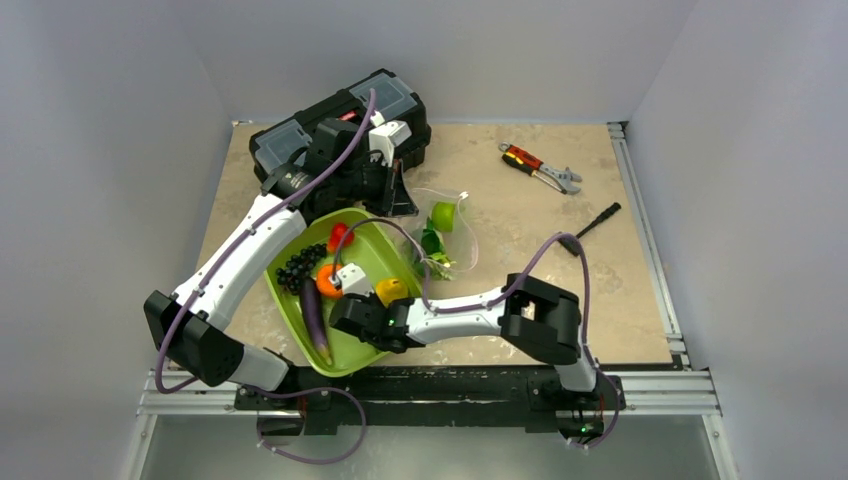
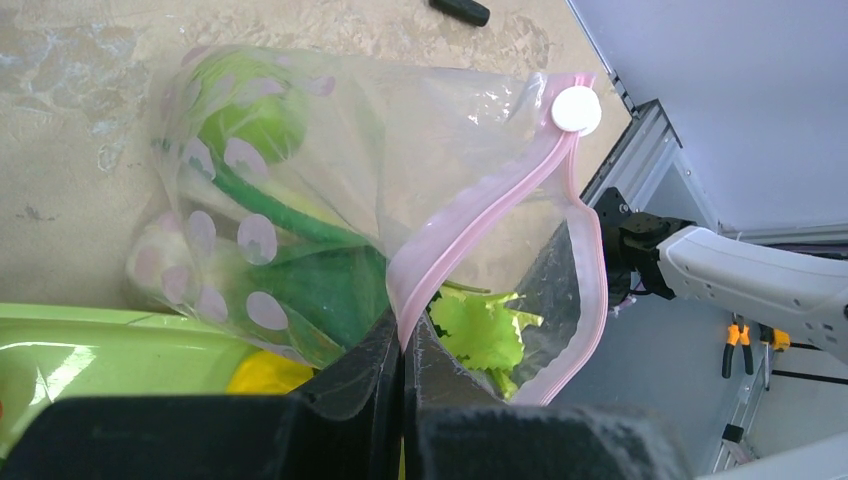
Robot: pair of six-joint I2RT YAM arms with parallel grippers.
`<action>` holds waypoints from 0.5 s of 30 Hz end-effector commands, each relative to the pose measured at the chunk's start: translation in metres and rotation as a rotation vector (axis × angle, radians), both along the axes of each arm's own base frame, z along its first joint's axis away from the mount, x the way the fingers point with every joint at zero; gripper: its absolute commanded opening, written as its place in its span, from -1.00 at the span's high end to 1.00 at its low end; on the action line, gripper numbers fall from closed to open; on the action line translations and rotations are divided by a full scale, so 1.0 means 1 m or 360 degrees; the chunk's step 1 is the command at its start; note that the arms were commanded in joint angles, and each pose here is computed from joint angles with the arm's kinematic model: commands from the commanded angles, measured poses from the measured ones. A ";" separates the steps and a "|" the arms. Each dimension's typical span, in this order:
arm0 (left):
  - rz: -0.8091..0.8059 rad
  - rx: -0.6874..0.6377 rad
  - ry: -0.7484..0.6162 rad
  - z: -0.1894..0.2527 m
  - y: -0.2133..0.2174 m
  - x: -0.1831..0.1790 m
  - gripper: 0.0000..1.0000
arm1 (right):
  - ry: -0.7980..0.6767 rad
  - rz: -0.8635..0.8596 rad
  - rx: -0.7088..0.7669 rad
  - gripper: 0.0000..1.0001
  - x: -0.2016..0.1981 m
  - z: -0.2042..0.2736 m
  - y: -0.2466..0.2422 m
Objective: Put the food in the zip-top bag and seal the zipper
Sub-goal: Pick up the fake vegetable from the bin.
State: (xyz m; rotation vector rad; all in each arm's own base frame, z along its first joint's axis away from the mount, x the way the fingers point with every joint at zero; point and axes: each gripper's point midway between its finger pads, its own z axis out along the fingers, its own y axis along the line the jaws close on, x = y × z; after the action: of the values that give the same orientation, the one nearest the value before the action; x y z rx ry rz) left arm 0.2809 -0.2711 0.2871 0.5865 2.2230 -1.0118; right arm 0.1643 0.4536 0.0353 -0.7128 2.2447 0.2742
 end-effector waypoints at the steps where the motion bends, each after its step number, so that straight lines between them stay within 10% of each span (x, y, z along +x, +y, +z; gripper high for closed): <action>1: 0.0001 -0.0071 -0.0135 0.030 0.002 0.002 1.00 | -0.0100 -0.0004 0.0312 1.00 0.004 0.065 0.011; 15: 0.0004 -0.0065 -0.0122 0.027 0.001 0.003 1.00 | -0.0120 -0.0038 0.0426 1.00 0.003 0.118 0.000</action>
State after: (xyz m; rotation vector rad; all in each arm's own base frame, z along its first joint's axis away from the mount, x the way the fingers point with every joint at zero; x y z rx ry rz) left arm 0.2817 -0.2716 0.2881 0.5871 2.2162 -1.0129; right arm 0.1588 0.4577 0.1224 -0.6286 2.1252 0.5146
